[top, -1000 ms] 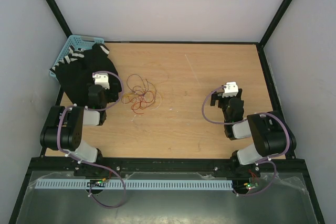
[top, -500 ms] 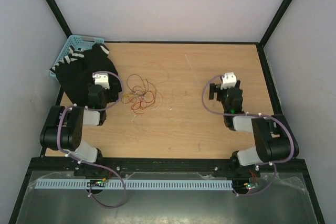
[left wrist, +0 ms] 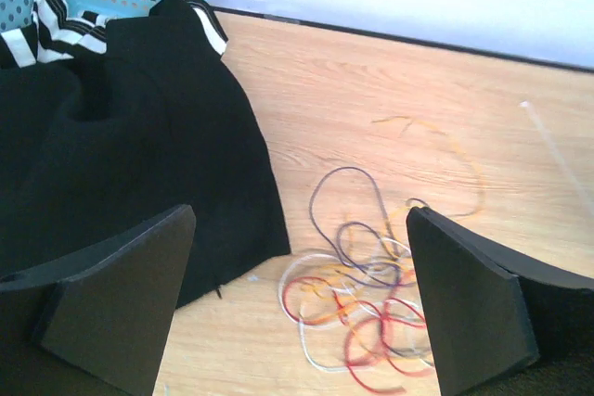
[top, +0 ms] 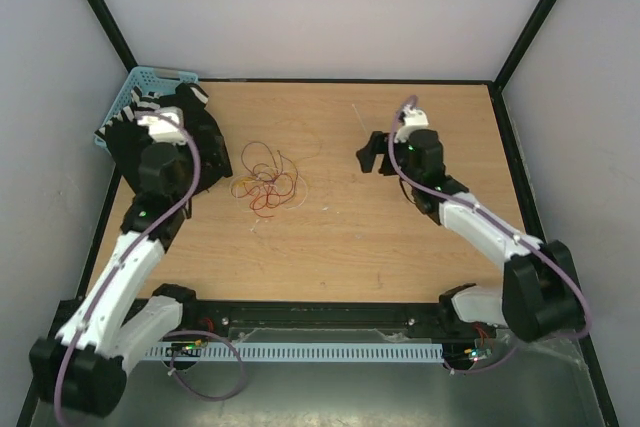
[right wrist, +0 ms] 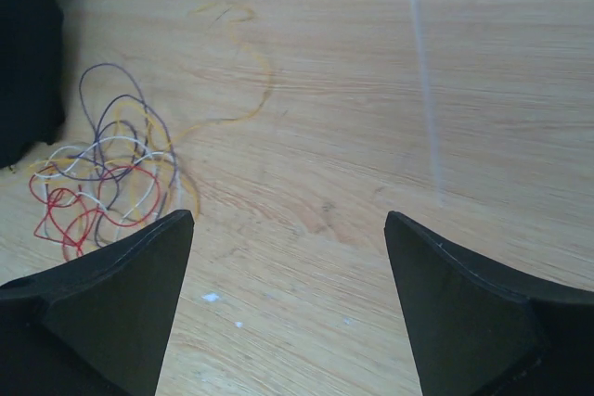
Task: Zip-tie the wires
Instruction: Untie the cable at the center of the board.
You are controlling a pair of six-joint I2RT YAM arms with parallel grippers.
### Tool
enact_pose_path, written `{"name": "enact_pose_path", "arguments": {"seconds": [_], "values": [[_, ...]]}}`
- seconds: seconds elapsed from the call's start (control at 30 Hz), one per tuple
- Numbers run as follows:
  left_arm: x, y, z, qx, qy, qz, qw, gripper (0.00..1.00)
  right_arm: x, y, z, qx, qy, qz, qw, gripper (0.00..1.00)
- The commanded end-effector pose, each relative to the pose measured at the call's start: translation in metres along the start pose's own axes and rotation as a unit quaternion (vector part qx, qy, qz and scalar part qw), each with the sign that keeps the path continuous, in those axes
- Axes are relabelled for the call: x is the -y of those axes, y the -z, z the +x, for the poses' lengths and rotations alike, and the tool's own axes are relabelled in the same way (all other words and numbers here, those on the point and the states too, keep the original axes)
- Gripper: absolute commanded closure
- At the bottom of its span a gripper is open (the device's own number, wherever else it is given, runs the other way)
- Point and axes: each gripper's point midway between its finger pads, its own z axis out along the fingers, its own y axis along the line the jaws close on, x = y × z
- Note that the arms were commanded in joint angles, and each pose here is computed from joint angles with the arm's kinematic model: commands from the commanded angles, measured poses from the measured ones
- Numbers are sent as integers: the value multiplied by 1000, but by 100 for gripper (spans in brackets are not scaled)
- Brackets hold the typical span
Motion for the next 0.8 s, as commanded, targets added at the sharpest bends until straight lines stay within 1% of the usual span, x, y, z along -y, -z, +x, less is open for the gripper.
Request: {"name": "enact_pose_path", "arguments": {"seconds": [0.0,0.07,0.1,0.13,0.23,0.33,0.5,0.77], "values": [[-3,63,40,-148,49,-1,988,1,-32,-29,5,-64,-1,-20,998,6],[9,83,41,-161,56,42,984,1,-38,-56,2,-82,27,-17,996,6],[14,93,42,-165,69,62,982,1,-45,-73,-12,-79,38,-22,996,6],[21,103,43,-170,84,80,979,1,-41,-94,1,-104,47,-17,993,7],[36,124,41,-167,130,126,969,1,-40,-139,10,-144,70,-13,987,14],[42,133,37,-158,146,146,966,1,-40,-173,16,-155,78,-16,985,16],[49,137,33,-163,152,162,961,1,-51,-207,37,-175,78,-39,981,20],[51,132,42,-184,152,161,958,1,-62,-245,77,-195,104,-48,974,20]]}}
